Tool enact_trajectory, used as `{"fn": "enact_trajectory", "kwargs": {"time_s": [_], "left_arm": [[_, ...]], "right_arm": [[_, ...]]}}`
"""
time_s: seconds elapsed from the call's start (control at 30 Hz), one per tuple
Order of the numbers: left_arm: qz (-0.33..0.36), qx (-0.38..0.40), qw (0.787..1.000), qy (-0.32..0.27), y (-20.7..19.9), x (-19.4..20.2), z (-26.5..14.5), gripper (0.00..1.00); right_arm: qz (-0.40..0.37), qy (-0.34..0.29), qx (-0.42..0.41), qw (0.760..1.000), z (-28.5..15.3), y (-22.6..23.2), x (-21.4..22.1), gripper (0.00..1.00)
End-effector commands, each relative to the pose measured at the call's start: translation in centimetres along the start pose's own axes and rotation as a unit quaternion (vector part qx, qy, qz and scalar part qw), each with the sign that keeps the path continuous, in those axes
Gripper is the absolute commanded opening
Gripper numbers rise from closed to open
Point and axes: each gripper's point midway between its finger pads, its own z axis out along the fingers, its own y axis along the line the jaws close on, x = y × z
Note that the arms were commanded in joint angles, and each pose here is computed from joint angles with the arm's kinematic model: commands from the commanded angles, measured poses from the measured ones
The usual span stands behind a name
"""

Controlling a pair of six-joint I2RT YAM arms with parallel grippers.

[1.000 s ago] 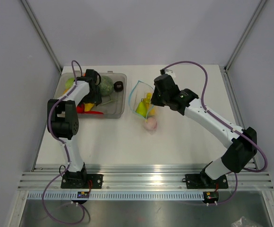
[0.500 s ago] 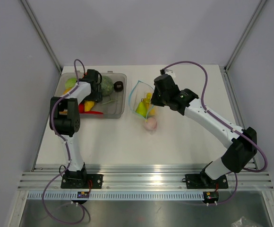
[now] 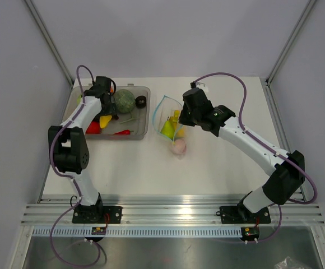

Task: Place the food in the zip-top bag and seal the zipper
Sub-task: Pick up the fake fruit from the bin.

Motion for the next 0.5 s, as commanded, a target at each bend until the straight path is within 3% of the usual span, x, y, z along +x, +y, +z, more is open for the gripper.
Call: {"fn": "enact_trajectory", "kwargs": {"time_s": [0.0, 0.3, 0.47], "left_arm": [[-0.034, 0.049, 0.994, -0.087, -0.4, -4.5, -7.6, 0.48], [-0.021, 0.139, 0.975, -0.175, -2.3, -7.1, -18.5, 0.45], [0.014, 0.287, 0.939, -0.189, -7.7, -6.3, -25.8, 0.45]], "right_arm": [[0.011, -0.015, -0.009, 1.000, -0.9, 0.2, -0.9, 0.01], [0.001, -0.040, 0.006, 0.999, -2.3, -0.2, -2.6, 0.00], [0.006, -0.037, 0.003, 0.999, -2.2, -0.2, -2.3, 0.00]]}}
